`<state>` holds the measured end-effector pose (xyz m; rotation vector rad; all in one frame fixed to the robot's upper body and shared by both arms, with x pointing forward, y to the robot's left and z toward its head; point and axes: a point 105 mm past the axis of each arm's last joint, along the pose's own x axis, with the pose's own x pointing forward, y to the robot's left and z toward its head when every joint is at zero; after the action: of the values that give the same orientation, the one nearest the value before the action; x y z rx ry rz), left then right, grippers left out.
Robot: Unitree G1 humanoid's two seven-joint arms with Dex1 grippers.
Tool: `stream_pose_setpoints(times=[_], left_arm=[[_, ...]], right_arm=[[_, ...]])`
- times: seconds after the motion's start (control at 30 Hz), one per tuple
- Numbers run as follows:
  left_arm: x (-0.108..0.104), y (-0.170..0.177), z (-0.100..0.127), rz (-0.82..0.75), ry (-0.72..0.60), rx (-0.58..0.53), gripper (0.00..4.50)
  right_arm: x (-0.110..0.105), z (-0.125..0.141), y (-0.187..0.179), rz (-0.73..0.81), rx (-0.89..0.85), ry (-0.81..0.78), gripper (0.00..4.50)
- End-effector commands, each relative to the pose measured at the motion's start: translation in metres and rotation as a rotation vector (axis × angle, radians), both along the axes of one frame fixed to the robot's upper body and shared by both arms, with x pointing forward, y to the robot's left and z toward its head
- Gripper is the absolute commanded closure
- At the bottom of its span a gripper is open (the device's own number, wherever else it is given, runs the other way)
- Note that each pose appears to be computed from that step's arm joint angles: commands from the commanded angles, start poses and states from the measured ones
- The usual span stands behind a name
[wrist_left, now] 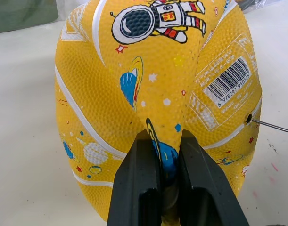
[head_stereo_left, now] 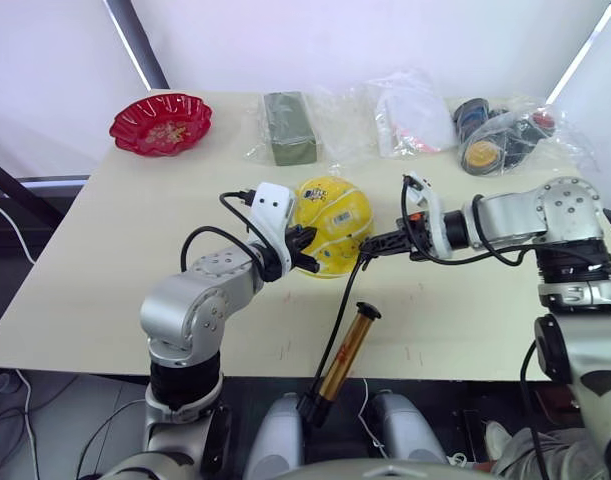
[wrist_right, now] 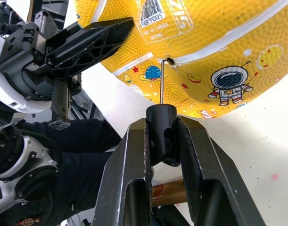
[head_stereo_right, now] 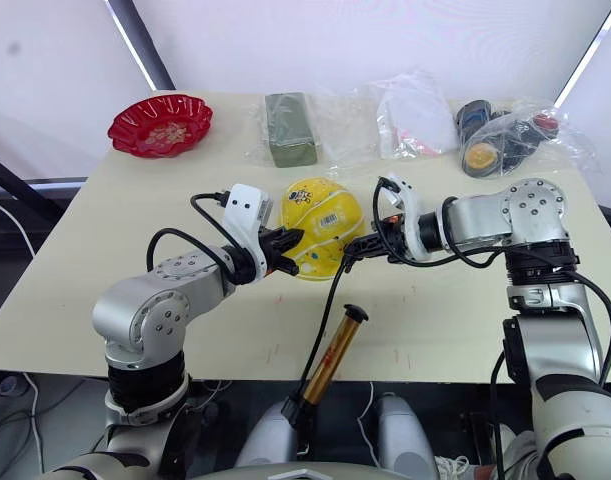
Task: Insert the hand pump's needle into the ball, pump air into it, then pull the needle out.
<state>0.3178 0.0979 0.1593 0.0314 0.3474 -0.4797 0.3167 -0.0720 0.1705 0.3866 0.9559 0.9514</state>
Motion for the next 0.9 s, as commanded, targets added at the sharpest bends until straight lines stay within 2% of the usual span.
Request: stream_pose_setpoints(times=[0.03,0.9], left_arm=[[-0.0035,-0.0024,0.0052,-0.014,-0.026,0.005,4.50],[-0.0054,-0.0045,0.0043,-0.025,-0.025,0.010,4.50]], right_arm=[[-0.0002,0.0057,-0.0002,0.002,0.020,-0.017,4.20],[0.0054,0.0099,0.0020,-0.024,0.045,-0.015,4.20]])
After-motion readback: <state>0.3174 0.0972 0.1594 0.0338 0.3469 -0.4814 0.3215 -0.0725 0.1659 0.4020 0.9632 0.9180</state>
